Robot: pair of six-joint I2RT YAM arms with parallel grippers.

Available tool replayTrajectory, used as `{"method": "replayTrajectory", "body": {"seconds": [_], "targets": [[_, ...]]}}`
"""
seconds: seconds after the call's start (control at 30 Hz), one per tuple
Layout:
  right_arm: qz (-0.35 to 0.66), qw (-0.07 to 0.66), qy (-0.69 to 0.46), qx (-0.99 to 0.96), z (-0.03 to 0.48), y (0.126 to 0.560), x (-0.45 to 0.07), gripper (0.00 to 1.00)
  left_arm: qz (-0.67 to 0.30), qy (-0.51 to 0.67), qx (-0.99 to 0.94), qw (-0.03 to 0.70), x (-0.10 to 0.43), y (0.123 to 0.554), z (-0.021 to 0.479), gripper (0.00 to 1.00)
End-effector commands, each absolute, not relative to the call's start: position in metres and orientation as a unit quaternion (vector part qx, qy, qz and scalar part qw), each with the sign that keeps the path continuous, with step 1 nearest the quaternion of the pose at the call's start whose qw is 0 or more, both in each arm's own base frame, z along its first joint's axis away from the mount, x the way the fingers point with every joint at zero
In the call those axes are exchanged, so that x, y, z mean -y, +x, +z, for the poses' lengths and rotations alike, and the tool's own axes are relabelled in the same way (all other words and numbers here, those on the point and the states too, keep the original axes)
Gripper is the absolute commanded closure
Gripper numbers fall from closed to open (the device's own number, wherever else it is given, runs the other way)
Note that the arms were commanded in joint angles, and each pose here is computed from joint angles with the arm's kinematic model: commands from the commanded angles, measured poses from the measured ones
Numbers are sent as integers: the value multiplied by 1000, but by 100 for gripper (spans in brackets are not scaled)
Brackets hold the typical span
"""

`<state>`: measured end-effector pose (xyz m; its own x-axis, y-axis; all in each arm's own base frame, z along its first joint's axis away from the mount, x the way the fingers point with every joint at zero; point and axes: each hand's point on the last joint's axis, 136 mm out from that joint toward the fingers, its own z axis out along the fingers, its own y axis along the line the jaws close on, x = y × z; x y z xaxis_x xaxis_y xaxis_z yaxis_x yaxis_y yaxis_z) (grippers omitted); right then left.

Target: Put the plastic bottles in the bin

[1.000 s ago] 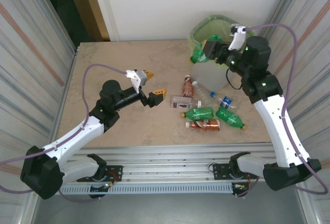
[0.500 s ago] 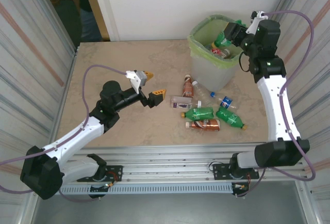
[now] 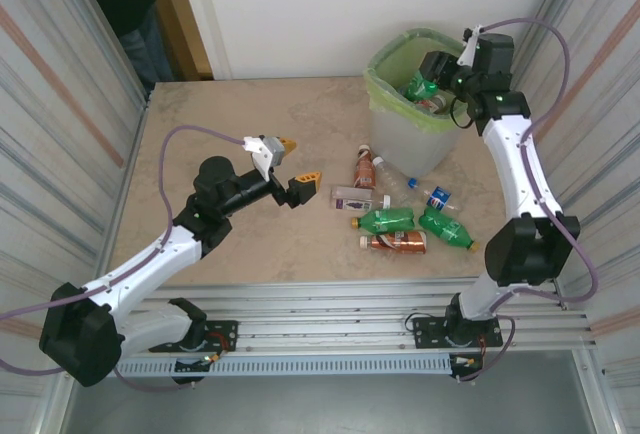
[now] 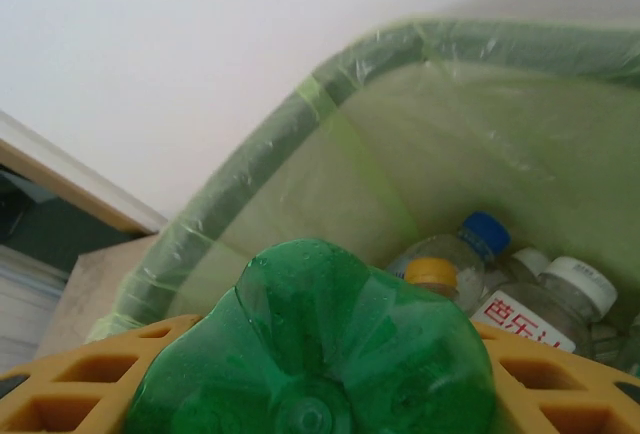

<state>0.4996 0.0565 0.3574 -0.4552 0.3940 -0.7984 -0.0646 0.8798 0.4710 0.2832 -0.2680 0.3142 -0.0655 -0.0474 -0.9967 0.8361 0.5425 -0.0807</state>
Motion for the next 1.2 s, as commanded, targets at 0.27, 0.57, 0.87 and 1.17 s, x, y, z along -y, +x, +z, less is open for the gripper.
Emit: {"method": "replayTrajectory", "body": {"seconds": [0.27,0.57,0.87,1.17], "targets": [[260,457,82,-847,330,527,-75,44,-359,306,-642,604,273,291,312,1],[244,460,68,-851,349,527,-73,18,-353,307,-657,592,275,297,303,1],[235,489,51,-838,391,502,-71,16,-345,312,-675,573,283,306,288,1],[156,501,93,-846,406,455,-40,3,-312,399,-670,543,316,289,261,1]]}}
